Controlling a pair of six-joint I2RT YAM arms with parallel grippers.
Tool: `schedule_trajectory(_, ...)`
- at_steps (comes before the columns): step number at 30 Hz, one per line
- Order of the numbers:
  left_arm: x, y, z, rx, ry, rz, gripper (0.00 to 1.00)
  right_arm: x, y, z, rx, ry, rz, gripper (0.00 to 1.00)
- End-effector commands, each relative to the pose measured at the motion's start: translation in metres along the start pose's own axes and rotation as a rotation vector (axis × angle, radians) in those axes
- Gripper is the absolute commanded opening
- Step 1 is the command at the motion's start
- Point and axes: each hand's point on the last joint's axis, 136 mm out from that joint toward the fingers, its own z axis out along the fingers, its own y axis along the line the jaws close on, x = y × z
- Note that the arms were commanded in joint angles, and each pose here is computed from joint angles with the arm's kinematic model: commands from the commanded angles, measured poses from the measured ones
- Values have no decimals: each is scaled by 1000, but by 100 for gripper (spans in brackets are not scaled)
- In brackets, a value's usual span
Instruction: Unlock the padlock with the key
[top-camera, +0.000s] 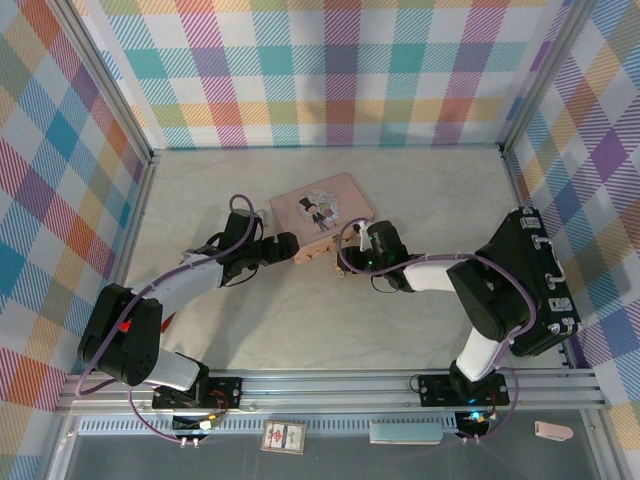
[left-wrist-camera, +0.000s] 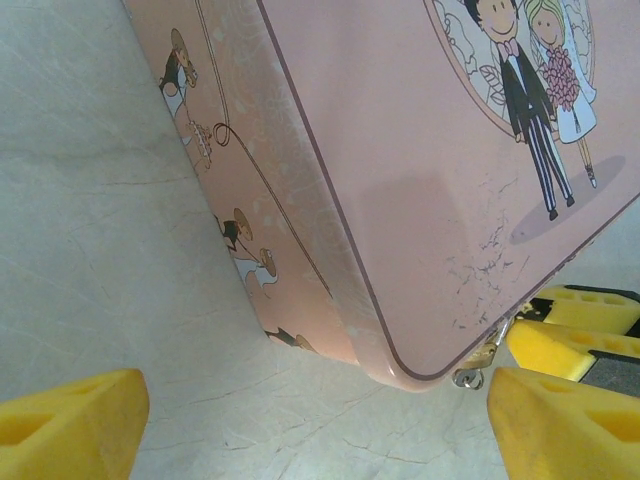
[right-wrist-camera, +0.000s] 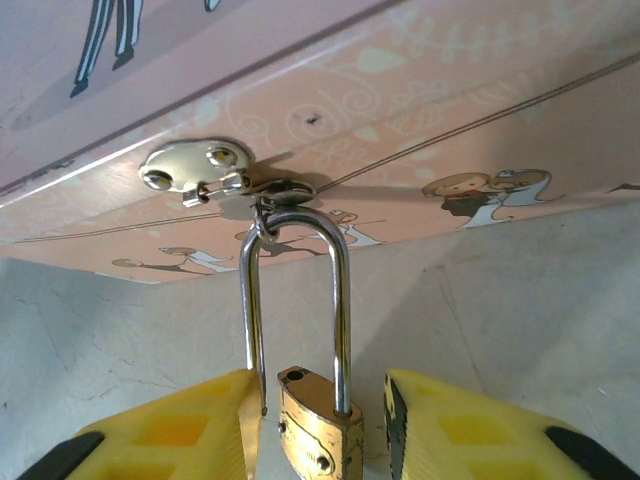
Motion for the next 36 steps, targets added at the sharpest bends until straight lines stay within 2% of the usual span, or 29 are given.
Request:
schedule_trajectory(1, -10, -3, -10, 3, -35, 0, 87, 2, 7, 4, -51, 24, -27, 36)
schedule_trajectory(6, -9, -2, -10, 0, -36, -1, 87, 10, 9, 3, -80, 27, -44, 36)
schedule_trajectory(11, -8, -1, -9, -2, -33, -1, 87, 17, 9, 3, -97, 44, -95, 43)
schedule_trajectory(22, -10, -2, -8, 2, -35, -3, 87, 22, -6, 14, -15, 90, -126, 42)
schedule_trajectory(28, -10, -2, -8, 2, -36, -6, 87, 29, -9, 23, -10, 126, -113, 33)
schedule_trajectory(36, -8, -1, -5, 0, -25, -14, 88, 21, -9, 20, 10, 78, -63, 11)
